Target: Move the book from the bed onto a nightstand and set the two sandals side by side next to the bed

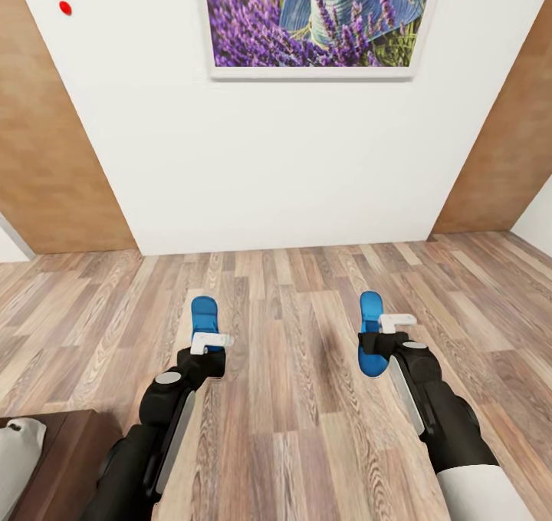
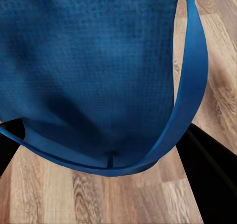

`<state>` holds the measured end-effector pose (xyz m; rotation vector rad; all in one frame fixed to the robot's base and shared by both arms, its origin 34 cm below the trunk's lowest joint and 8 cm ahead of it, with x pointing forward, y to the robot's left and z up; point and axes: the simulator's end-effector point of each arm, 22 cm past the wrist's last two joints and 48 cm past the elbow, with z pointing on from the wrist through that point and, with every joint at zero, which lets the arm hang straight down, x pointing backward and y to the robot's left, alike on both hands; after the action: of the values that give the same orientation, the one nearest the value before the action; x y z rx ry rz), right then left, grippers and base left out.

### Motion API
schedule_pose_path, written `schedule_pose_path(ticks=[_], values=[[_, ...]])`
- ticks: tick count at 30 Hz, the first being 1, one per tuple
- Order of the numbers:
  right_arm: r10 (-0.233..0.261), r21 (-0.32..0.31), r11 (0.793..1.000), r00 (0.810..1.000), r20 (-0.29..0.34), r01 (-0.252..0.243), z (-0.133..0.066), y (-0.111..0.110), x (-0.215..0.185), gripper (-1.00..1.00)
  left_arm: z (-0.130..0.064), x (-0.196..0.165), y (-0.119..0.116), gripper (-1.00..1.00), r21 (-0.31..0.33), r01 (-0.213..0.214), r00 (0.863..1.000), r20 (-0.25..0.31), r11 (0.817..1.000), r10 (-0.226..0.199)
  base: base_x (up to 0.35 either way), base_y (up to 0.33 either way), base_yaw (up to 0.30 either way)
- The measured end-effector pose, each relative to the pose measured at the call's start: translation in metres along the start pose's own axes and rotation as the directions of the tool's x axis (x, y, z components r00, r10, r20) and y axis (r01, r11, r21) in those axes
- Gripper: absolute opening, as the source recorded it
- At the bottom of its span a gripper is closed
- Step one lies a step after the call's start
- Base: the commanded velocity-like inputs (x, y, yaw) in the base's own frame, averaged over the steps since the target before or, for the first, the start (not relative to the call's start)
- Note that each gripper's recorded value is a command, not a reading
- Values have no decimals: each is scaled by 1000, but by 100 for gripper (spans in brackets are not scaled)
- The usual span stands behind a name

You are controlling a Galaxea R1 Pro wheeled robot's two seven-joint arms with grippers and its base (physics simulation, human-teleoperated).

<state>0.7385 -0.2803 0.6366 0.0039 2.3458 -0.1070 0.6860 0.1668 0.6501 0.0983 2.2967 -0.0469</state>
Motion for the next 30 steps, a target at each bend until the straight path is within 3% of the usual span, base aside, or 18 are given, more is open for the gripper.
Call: schedule_pose_path(ticks=[30], values=[[-4, 8, 1000, 1000, -7, 4, 1, -2, 3, -100, -1, -1, -9, -100, 14, -18, 1000, 3, 1000, 18, 269, -197, 262]])
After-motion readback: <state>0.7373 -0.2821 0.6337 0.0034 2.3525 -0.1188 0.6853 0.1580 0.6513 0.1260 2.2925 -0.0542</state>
